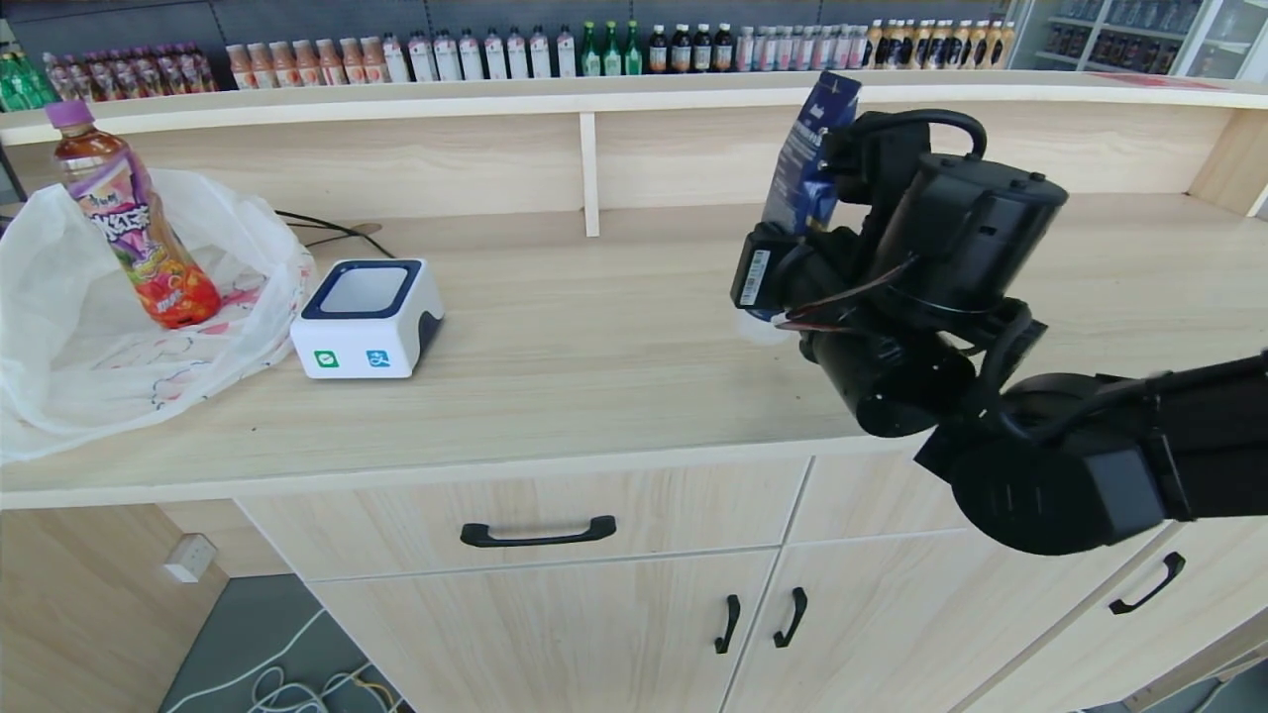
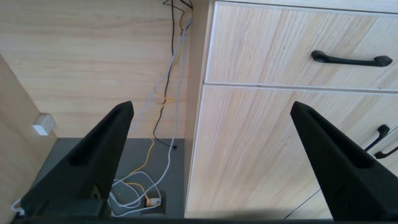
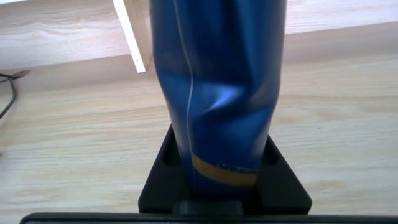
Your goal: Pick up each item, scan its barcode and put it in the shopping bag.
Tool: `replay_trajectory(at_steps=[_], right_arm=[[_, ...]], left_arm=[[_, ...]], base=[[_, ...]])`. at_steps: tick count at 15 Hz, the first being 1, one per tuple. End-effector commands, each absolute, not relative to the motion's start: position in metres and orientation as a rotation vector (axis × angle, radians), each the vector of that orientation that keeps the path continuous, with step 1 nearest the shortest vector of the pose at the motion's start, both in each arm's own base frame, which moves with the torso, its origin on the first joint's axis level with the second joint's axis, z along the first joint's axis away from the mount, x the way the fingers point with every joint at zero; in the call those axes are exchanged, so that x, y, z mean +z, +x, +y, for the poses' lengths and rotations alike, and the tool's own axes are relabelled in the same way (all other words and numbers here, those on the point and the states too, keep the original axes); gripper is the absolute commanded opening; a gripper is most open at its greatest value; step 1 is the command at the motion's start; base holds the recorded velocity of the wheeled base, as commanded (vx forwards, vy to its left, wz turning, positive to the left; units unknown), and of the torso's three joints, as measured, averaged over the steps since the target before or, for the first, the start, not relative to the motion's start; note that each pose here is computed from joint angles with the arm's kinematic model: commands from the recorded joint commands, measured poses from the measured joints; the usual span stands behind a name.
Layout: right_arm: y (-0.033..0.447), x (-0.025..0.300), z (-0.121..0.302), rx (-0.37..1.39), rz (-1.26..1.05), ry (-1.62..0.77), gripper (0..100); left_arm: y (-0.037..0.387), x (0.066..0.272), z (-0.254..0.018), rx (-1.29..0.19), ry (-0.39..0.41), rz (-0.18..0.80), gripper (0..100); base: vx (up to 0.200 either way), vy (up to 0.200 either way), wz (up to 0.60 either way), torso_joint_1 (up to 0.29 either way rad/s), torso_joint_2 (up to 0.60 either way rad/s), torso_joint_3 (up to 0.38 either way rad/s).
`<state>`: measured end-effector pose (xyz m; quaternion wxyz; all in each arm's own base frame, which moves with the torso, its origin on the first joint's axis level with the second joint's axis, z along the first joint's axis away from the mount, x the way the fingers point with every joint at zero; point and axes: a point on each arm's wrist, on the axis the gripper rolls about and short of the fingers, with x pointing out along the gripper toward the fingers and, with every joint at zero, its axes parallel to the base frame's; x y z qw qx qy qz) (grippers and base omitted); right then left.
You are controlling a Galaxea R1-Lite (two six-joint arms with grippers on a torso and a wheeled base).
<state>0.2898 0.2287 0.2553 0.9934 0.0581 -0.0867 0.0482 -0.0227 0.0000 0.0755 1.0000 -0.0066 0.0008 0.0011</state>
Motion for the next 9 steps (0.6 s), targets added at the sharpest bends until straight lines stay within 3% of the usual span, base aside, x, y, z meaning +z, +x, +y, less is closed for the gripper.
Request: replay_trajectory(at_steps=[1, 9], right_arm=[[0.257, 0.274, 0.201, 0.095, -0.201, 0.129, 0], [0.2, 0.267, 0.159, 0.126, -0.231, 0.143, 0]], left_arm=[[-0.023, 0.076, 0.0, 0.003, -0.014, 0.002, 100], [-0.023, 0.076, 0.0, 0.003, -0.014, 0.002, 100]], base=[[0.0, 0.0, 0.0, 0.0, 0.0, 0.0], [0.0, 0.0, 0.0, 0.0, 0.0, 0.0]])
